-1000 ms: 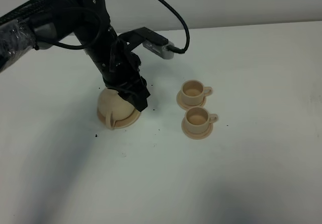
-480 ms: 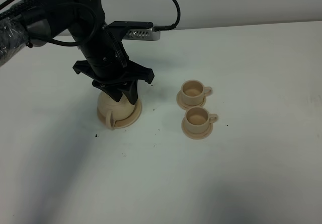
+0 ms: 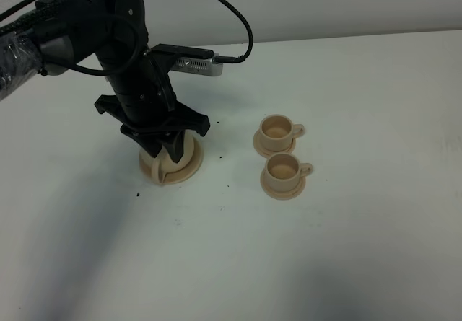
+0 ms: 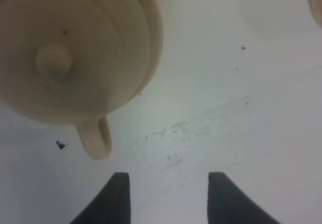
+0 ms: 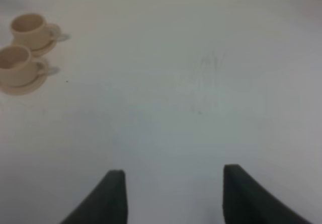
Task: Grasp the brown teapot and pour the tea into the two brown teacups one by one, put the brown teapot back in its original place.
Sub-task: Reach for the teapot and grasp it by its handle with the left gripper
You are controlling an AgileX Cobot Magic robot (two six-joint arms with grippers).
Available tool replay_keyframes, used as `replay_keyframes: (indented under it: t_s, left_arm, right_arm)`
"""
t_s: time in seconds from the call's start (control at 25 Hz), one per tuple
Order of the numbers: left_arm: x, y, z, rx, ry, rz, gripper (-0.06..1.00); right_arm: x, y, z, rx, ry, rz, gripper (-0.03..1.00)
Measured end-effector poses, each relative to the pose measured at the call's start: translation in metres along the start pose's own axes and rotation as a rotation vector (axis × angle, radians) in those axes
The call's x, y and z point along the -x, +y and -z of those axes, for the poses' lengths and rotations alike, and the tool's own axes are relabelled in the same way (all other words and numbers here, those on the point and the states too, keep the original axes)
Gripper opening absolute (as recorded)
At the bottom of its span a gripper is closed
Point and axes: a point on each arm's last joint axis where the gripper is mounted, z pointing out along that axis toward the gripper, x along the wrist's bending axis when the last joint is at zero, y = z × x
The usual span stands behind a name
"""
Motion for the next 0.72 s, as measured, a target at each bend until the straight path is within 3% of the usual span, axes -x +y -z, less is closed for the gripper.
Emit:
replay_keyframes:
  t_s: [0.2, 0.48, 0.72]
  left_arm:
    - [-0.009, -0.006, -0.003, -0.024, 0.048, -0.006, 0.41]
    - [-0.024, -0.007, -0.003, -0.025, 0.053, 0.023, 0.41]
    - [-0.027, -0.002, -0.024, -0.078, 0.036, 0.017, 0.41]
  right_arm:
    - [0.0, 0.0, 0.0, 0.0, 0.0, 0.0, 0.46]
    - [0.0, 0.0, 0.0, 0.0, 0.0, 0.0, 0.46]
    - [0.0, 0.0, 0.0, 0.0, 0.003, -0.002, 0.46]
